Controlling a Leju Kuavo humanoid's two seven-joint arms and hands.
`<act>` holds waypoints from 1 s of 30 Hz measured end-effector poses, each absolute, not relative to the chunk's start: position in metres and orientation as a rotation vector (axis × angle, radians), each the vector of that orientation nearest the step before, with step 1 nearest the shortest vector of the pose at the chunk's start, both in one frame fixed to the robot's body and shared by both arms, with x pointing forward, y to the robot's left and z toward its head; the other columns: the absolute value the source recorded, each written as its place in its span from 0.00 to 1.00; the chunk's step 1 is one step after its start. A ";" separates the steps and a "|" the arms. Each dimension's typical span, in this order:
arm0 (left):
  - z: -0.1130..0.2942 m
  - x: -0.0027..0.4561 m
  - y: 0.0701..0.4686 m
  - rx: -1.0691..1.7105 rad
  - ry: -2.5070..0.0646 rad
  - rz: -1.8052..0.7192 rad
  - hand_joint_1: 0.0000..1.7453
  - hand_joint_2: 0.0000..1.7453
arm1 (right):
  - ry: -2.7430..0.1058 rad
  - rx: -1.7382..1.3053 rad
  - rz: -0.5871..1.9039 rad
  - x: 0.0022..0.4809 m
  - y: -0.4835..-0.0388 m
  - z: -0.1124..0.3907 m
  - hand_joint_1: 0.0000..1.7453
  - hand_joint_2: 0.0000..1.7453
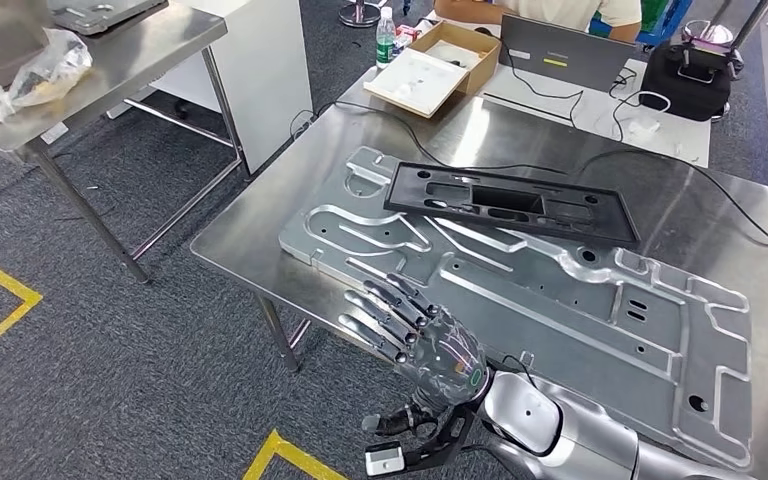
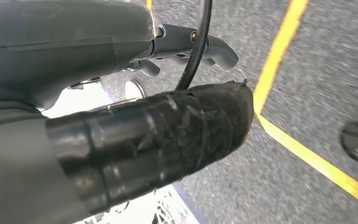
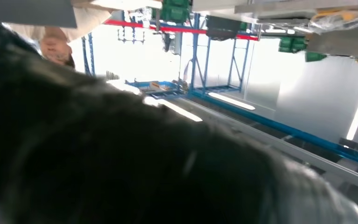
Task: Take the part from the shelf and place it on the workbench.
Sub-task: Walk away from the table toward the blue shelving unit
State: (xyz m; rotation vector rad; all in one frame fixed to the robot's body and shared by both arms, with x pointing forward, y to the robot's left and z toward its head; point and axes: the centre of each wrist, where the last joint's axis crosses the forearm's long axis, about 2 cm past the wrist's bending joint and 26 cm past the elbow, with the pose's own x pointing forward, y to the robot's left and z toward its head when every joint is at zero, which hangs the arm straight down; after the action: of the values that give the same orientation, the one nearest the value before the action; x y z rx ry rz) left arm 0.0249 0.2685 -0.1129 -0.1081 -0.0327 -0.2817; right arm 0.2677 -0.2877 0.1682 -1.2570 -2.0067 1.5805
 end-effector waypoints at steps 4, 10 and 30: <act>-0.113 0.024 0.268 -0.107 -0.031 -0.281 0.00 0.00 | -2.012 -1.239 1.580 0.264 -0.286 0.165 0.00 0.00; -0.113 0.024 0.267 -0.107 -0.031 -0.282 0.00 0.00 | -2.036 -1.215 1.567 0.260 -0.281 0.165 0.00 0.00; -0.113 0.024 0.265 -0.119 -0.070 -0.264 0.00 0.00 | -2.138 -1.050 1.720 0.242 -0.250 0.155 0.00 1.00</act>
State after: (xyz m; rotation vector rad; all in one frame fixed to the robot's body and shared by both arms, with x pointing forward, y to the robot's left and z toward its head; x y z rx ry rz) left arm 0.0238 0.2654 -0.1129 -0.1192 -0.0701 -0.2638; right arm 0.2423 -0.2500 0.1549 -1.0503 -2.1379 1.7199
